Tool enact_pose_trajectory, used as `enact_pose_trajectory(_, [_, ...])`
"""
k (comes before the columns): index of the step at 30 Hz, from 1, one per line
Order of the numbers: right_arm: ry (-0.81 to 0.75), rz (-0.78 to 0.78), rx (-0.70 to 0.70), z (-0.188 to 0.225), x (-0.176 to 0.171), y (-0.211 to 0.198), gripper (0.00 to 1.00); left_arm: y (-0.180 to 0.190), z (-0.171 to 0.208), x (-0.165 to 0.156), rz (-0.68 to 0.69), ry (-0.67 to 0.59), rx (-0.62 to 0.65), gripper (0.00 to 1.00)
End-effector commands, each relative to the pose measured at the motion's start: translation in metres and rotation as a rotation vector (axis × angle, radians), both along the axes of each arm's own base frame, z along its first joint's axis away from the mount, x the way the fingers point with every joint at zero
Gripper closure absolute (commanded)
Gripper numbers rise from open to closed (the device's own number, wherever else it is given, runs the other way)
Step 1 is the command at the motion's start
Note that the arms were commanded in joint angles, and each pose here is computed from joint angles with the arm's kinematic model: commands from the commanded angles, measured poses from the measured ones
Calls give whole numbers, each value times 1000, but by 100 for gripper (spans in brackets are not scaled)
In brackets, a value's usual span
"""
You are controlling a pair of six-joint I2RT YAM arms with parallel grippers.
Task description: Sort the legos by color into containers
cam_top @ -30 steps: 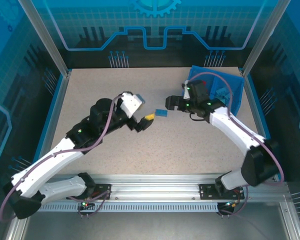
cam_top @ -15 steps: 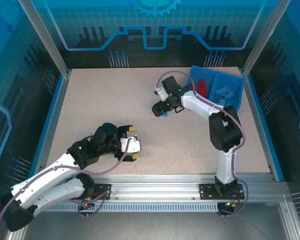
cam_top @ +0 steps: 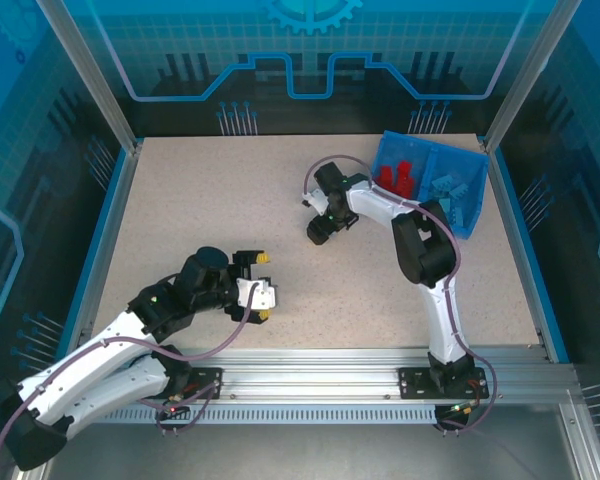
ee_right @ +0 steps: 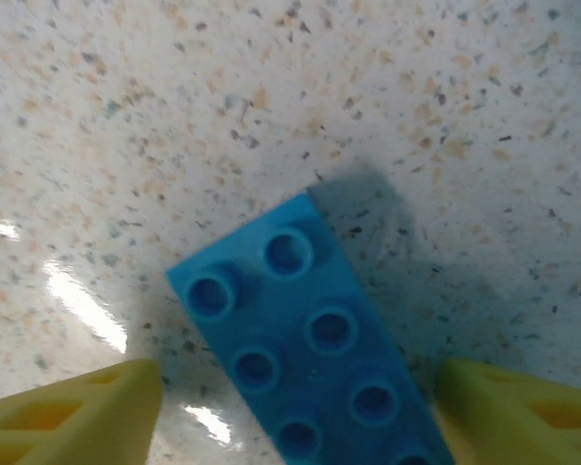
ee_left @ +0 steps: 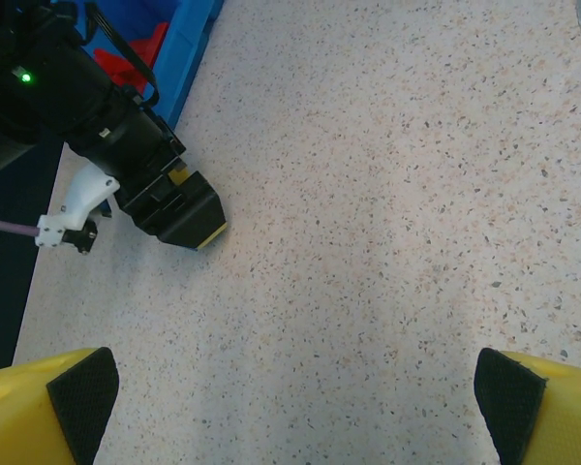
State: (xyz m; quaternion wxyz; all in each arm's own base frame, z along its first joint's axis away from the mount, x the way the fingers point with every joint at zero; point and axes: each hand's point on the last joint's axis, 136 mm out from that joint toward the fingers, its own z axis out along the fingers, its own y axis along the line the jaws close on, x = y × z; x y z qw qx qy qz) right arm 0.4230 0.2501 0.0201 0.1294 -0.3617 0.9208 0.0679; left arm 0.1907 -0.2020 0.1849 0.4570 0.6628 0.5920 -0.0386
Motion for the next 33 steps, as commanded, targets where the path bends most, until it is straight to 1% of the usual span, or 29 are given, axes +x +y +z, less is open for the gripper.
enact_pose_trajectory(1, [54, 19, 16, -1, -10, 7, 32, -4, 3, -5, -50, -5, -28, 1])
enact_pose_trajectory(4, [66, 16, 42, 2, -14, 11, 42, -4, 3, -4, -47, -3, -30, 1])
enact_pose_trajectory(9, [68, 13, 68, 10, -19, 13, 61, -4, 4, -4, -54, 2, -46, 1])
enact_pose_trajectory(12, [48, 17, 112, 26, -22, 17, 64, -4, 5, -3, -52, -4, -49, 1])
enact_pose_trajectory(15, [6, 12, 175, 47, -25, 22, 67, -2, 9, 4, -15, -21, -65, 1])
enact_pose_trajectory(21, [-118, -57, 298, 98, -24, 16, 69, 3, 18, 14, 45, -56, -92, 1])
enact_pose_trajectory(24, [-190, -143, 373, 128, -15, 1, 70, 1, 26, 14, 40, -68, -132, 1])
enact_pose_trajectory(26, [-242, -234, 424, 147, -5, -17, 70, 0, 30, 13, 34, -69, -159, 1])
enact_pose_trajectory(30, [-349, -495, 542, 181, 21, -76, 70, -1, 34, 14, 32, -57, -183, 1])
enact_pose_trajectory(31, [-375, -571, 550, 185, 28, -96, 70, 0, 34, 15, 35, -57, -186, 1])
enact_pose_trajectory(33, [-405, -707, 518, 185, 38, -131, 70, 0, 35, 14, 31, -53, -192, 1])
